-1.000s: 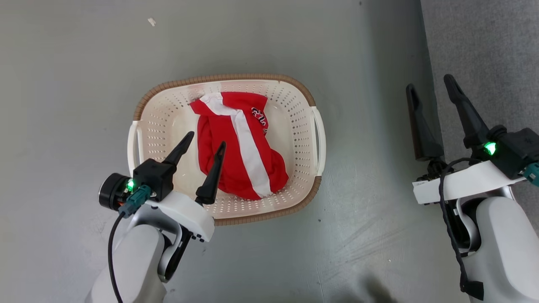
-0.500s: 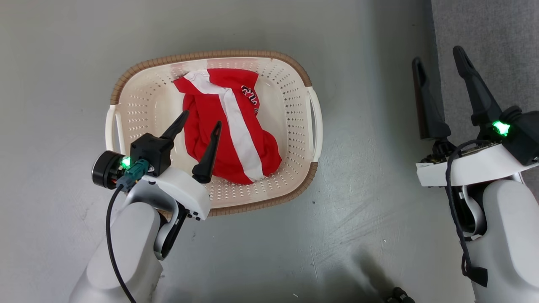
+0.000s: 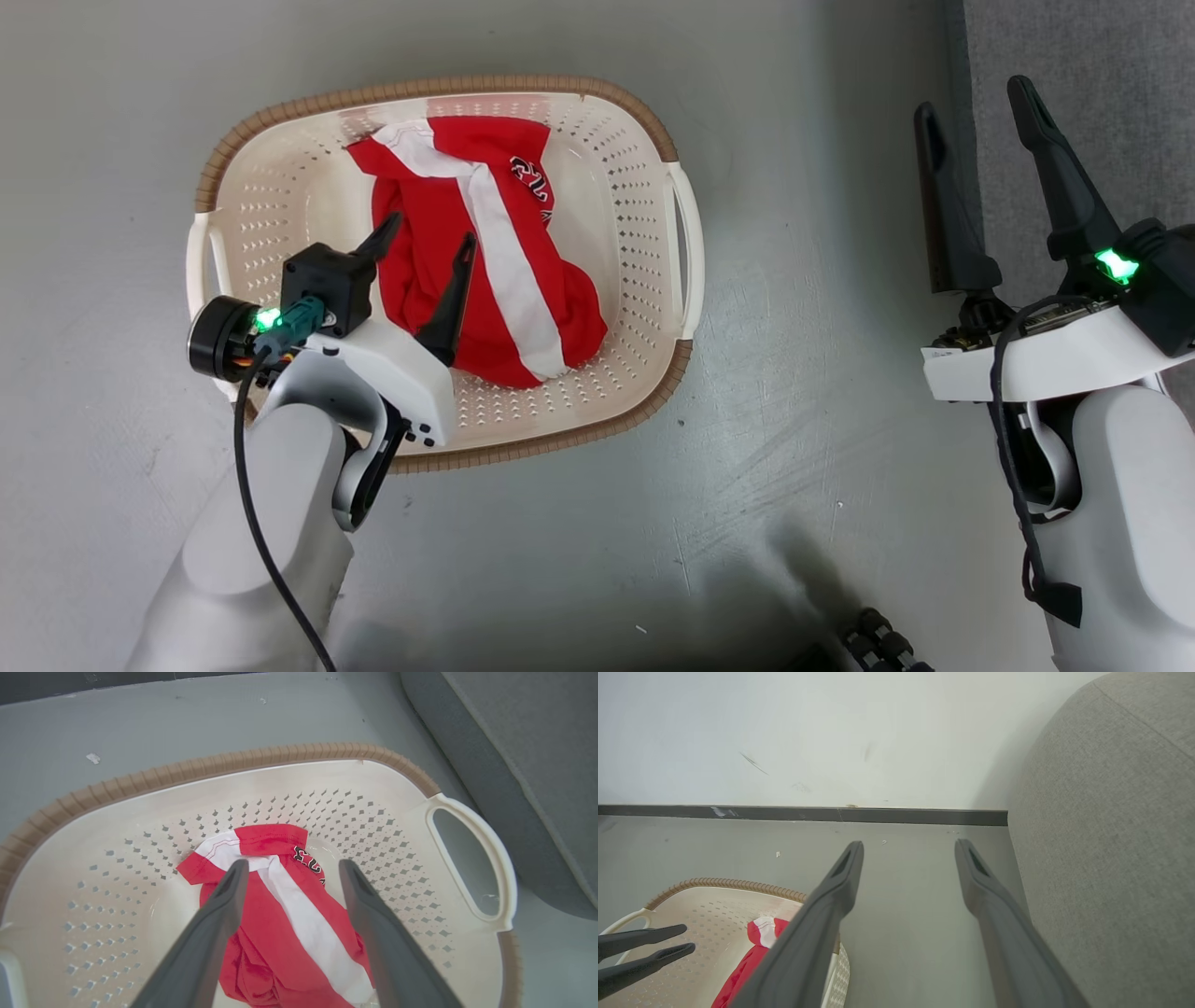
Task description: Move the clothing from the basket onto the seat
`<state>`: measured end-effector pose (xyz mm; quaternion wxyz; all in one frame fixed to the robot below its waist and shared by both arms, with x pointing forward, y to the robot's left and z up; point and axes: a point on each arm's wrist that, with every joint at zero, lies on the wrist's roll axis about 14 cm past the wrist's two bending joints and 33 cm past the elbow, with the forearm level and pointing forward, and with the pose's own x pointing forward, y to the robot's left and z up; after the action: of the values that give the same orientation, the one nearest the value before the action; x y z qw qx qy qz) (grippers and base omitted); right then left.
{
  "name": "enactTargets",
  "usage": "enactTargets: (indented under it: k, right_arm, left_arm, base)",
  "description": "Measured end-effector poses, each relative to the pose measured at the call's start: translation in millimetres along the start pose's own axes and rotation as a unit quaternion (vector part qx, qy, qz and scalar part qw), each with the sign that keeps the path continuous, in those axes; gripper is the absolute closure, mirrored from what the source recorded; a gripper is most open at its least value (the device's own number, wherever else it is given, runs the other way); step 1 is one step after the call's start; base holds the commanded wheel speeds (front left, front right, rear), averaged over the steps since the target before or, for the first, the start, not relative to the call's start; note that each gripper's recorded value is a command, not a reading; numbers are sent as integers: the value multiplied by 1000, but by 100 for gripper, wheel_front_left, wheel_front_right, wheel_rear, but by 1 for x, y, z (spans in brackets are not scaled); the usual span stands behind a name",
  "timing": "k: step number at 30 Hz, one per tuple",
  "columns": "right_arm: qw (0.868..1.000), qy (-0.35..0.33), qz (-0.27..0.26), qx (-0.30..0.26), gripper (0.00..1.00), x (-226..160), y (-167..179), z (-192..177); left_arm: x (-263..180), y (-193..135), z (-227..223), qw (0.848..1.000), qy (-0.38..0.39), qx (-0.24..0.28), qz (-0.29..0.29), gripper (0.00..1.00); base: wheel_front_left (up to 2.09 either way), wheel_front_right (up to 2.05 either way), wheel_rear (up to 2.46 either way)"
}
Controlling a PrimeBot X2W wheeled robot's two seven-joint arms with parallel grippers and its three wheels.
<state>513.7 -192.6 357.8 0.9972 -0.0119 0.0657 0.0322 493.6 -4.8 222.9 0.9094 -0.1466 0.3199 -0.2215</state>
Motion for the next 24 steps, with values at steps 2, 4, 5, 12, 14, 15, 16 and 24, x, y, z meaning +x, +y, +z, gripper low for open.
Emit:
enactTargets:
  k: [2, 4, 5, 12, 14, 15, 16, 24]
  right_arm:
    - [1000, 3, -1, 0, 0, 0, -1, -3]
    - [1000, 6, -2, -1, 0, 0, -2, -6]
    - [1000, 8, -2, -1, 0, 0, -2, -7]
    - [1000, 7, -3, 0, 0, 3, -4, -9]
    - [1000, 9, -3, 0, 0, 2, -4, -10]
    - [1000, 10, -3, 1, 0, 2, -4, -10]
    - [1000, 10, -3, 2, 0, 2, -4, -11]
    - [1000, 17, -6, 4, 0, 0, -6, -15]
  left_arm:
    - [3, 0, -6, 1000, 12, -1, -1, 0]
    - [6, 1, -11, 1000, 23, -1, 2, 0]
    - [8, 1, -13, 1000, 29, -1, 1, 0]
    - [21, 3, -17, 998, 50, 22, 9, 0]
    - [25, 1, -21, 998, 62, 31, 7, 0]
    - [26, 0, -23, 997, 65, 32, 6, 0]
    - [26, 0, -26, 997, 72, 34, 5, 0]
    - [28, 6, -53, 992, 125, 25, 21, 0]
  base:
    - [0, 0, 0]
    - [0, 0, 0]
    - [0, 0, 0]
    - [0, 0, 0]
    - [0, 0, 0]
    - [0, 0, 0]
    - [0, 0, 0]
    - [0, 0, 0]
